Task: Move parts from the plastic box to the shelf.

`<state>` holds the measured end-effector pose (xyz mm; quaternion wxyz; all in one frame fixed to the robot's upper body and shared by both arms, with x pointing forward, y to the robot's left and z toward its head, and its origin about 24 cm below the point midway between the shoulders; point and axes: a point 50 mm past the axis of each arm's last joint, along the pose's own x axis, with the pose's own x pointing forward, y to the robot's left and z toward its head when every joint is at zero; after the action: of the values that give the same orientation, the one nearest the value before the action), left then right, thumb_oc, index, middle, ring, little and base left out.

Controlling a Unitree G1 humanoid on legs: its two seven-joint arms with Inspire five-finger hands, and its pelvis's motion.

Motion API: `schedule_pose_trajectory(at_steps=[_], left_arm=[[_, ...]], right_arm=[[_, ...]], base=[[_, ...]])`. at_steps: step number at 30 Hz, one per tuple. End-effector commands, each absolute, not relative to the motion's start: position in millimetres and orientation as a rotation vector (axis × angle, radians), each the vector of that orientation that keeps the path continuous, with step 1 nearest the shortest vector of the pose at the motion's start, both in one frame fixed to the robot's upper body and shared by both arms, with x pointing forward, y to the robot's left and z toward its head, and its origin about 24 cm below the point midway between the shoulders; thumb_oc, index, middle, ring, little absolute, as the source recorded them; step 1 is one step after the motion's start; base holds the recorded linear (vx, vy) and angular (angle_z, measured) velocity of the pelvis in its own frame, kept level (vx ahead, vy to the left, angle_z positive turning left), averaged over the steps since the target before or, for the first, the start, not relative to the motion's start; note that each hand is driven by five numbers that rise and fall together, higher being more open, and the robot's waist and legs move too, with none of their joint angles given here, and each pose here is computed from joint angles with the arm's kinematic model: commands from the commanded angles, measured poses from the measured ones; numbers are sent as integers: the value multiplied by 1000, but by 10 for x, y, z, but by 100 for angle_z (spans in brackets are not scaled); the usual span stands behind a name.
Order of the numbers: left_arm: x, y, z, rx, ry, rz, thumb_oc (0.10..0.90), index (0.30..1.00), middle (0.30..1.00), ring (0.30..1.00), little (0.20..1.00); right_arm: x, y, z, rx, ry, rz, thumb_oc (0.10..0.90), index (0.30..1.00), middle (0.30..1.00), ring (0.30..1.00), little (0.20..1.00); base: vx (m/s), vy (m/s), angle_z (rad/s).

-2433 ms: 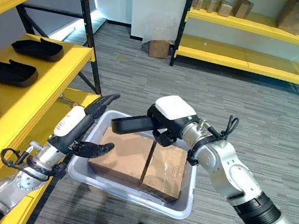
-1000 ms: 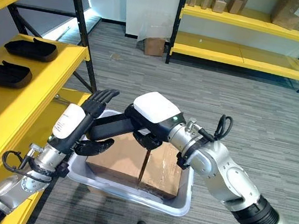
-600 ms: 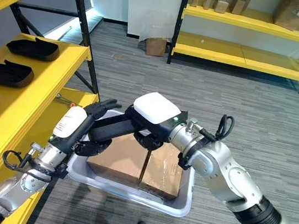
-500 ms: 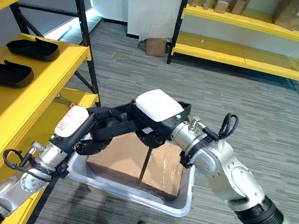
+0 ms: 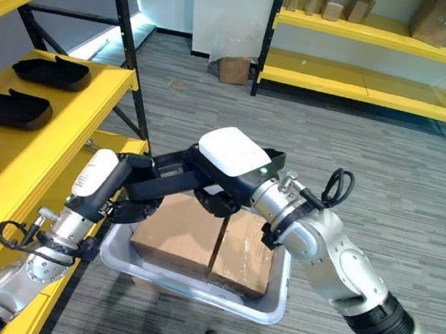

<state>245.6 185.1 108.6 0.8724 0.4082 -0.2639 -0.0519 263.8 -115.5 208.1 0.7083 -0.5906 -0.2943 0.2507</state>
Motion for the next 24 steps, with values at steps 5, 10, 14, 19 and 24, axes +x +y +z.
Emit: schedule_pose_trajectory(at_steps=[5, 10, 14, 19, 24], left_arm=[[2599, 1686, 1676, 677, -865, 78, 400, 300, 300, 300, 300], [2653, 1646, 1648, 695, -836, 43, 400, 300, 300, 300, 300], [2688, 1670, 1532, 694, -788, 13, 400, 300, 300, 300, 300], [2675, 1712, 1442, 716, -769, -11, 400, 300, 300, 300, 300], [2656, 1760, 1390, 752, -747, -32, 400, 300, 300, 300, 300]], right_arm=[[2684, -947, 2347, -1053, -751, 566, 500, 440, 440, 440, 440], [2719, -941, 2290, -1020, -698, 613, 900, 1000, 1000, 1000, 1000], [2685, -919, 2314, -1039, -704, 686, 900, 1000, 1000, 1000, 1000], [2601, -948, 2396, -1185, -754, 748, 900, 1000, 1000, 1000, 1000], [2486, -1016, 2505, -1397, -834, 740, 900, 1000, 1000, 1000, 1000]], base=[[4, -10, 4], [-1, 0, 2], [0, 0, 0], [0, 0, 0], [0, 0, 0]])
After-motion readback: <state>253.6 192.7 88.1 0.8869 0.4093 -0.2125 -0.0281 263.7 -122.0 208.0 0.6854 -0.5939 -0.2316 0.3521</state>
